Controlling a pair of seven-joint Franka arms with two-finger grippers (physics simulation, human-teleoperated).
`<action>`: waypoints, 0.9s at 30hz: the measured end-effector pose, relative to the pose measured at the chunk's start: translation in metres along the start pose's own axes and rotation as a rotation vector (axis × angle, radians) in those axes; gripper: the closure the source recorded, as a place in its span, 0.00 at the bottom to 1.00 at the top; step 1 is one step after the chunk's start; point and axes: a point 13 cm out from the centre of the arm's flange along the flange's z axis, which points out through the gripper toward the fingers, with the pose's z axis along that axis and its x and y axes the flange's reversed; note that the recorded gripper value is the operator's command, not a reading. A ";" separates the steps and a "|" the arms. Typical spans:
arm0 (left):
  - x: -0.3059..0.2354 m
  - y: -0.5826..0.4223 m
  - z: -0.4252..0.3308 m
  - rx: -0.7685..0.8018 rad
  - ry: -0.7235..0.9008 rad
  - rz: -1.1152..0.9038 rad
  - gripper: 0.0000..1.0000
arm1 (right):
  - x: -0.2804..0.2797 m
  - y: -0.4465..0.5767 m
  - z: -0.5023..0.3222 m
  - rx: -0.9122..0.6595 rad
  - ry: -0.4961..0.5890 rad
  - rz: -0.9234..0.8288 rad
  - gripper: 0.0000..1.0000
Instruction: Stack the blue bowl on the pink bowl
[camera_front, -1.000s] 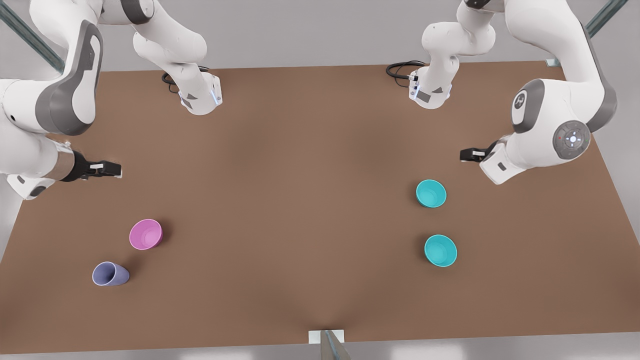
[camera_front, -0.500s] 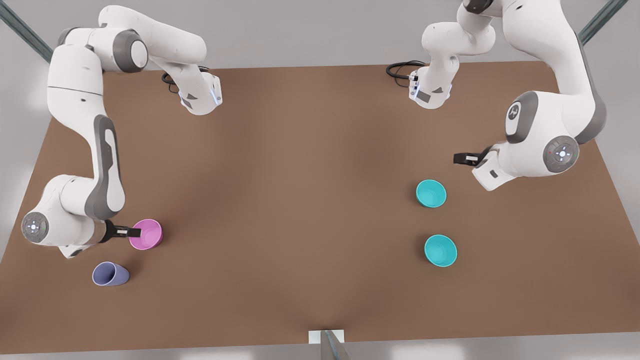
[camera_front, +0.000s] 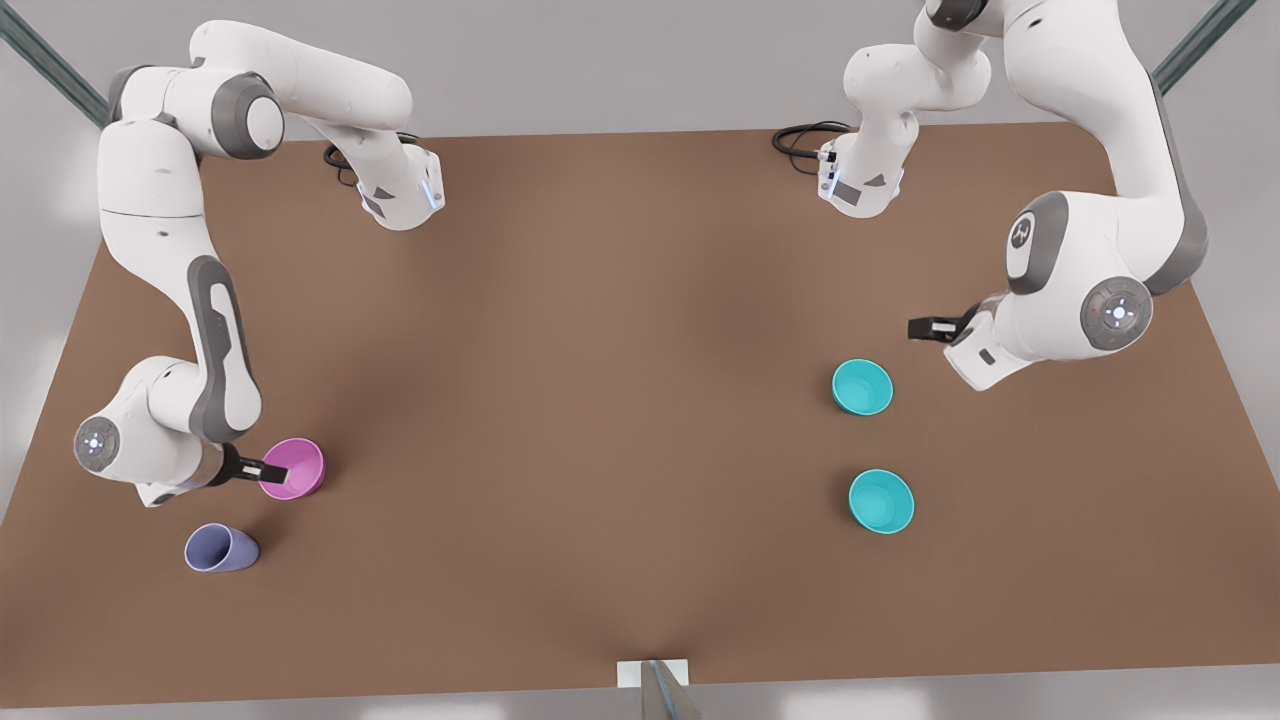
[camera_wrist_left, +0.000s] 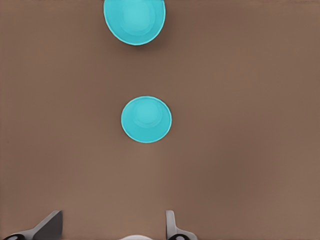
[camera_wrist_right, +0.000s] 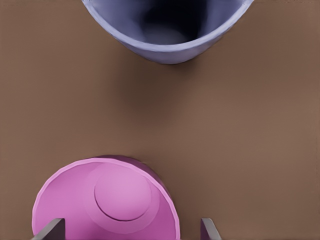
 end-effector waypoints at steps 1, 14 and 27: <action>-0.001 0.000 0.000 -0.001 -0.003 0.000 0.00 | -0.001 -0.003 0.001 -0.003 -0.002 0.007 0.00; -0.004 0.001 -0.001 -0.004 -0.015 -0.007 0.00 | 0.018 -0.009 0.049 -0.037 0.067 0.044 0.61; -0.003 -0.015 0.000 -0.013 -0.014 0.008 0.00 | 0.019 0.187 -0.027 -0.237 0.073 -0.146 0.79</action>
